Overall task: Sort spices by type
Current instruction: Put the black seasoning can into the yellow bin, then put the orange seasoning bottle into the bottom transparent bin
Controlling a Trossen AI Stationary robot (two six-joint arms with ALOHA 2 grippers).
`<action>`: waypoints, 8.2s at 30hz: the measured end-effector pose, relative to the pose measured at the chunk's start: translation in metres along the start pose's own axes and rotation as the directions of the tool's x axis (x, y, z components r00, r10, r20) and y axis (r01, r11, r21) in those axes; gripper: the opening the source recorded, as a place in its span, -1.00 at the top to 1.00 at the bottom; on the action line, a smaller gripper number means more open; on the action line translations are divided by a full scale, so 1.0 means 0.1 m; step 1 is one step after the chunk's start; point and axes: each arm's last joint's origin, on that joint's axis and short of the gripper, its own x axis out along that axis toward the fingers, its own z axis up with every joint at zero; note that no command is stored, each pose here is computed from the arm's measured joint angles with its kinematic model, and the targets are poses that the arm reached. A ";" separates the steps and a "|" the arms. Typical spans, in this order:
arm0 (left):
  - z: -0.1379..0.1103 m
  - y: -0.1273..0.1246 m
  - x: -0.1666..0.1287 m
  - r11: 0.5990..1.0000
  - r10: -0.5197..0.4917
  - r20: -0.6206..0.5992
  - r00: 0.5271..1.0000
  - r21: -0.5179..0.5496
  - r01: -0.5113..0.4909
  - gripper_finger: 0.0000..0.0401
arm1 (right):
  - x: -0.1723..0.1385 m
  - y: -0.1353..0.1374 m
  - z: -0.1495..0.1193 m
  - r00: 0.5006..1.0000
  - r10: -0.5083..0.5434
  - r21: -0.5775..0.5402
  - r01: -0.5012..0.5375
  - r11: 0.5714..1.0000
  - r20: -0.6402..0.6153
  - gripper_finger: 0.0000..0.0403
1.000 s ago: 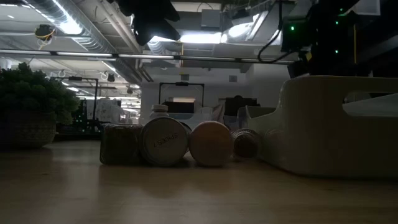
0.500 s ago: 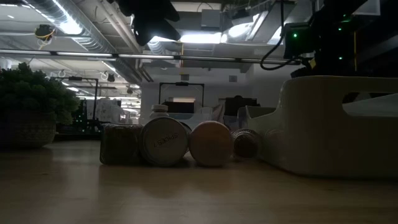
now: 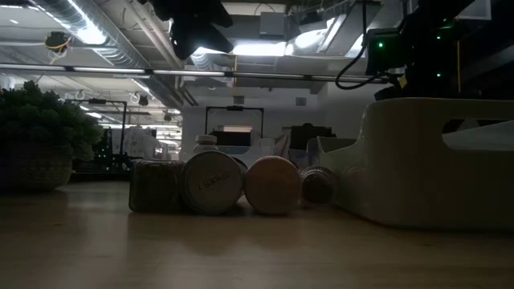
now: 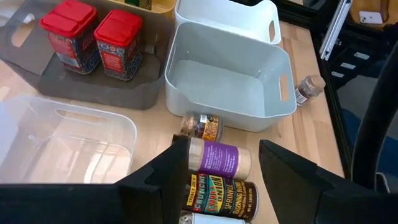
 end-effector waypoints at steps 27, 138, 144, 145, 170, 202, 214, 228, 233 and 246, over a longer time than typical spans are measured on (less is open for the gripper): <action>-0.55 -0.07 -0.72 0.867 0.022 -0.473 0.881 -0.429 -0.252 0.10 | 0.00 0.01 -0.03 1.000 0.003 -0.004 -0.004 1.000 -0.031 -0.17; -1.23 -0.67 -0.31 0.742 0.004 -0.744 0.669 -0.446 -0.501 -0.33 | -0.62 -0.01 -0.26 0.990 0.038 0.085 -0.049 0.995 0.134 -0.17; -1.24 -0.67 -0.27 0.756 0.045 -0.733 0.679 -0.419 -0.503 -0.32 | -0.62 -0.01 -0.26 0.990 0.038 0.085 -0.049 0.995 0.135 -0.17; -1.24 -0.67 -0.26 0.756 0.052 -0.729 0.683 -0.418 -0.504 -0.31 | -0.62 -0.01 -0.26 0.990 0.038 0.085 -0.049 0.995 0.135 -0.18; -1.23 -0.67 -0.27 0.721 0.041 -0.730 0.682 -0.451 -0.526 0.04 | -0.62 -0.01 -0.26 0.990 0.038 0.085 -0.049 0.995 0.135 -0.17; -0.76 -0.44 -0.28 0.702 -0.036 -0.524 0.851 -0.619 -0.351 0.07 | -0.62 -0.01 -0.26 0.990 0.037 0.082 -0.049 0.995 0.136 -0.17; -0.16 0.06 -0.43 0.693 -0.023 -0.119 0.993 -0.718 -0.070 0.07 | -0.62 -0.01 -0.26 0.989 0.036 0.082 -0.048 0.995 0.143 -0.18; 0.24 0.72 -0.68 0.799 0.166 -0.141 0.976 -0.561 -0.216 0.07 | -0.62 -0.01 -0.26 0.989 0.036 0.082 -0.048 0.995 0.142 -0.17; 0.34 0.83 -0.67 0.827 0.213 -0.244 0.946 -0.472 -0.307 0.07 | -0.62 -0.01 -0.26 0.989 0.036 0.082 -0.048 0.995 0.142 -0.18; 0.30 1.00 -0.04 0.846 0.246 -0.581 0.776 -0.261 -0.464 0.07 | -0.62 -0.01 -0.26 0.989 0.036 0.082 -0.048 0.995 0.142 -0.18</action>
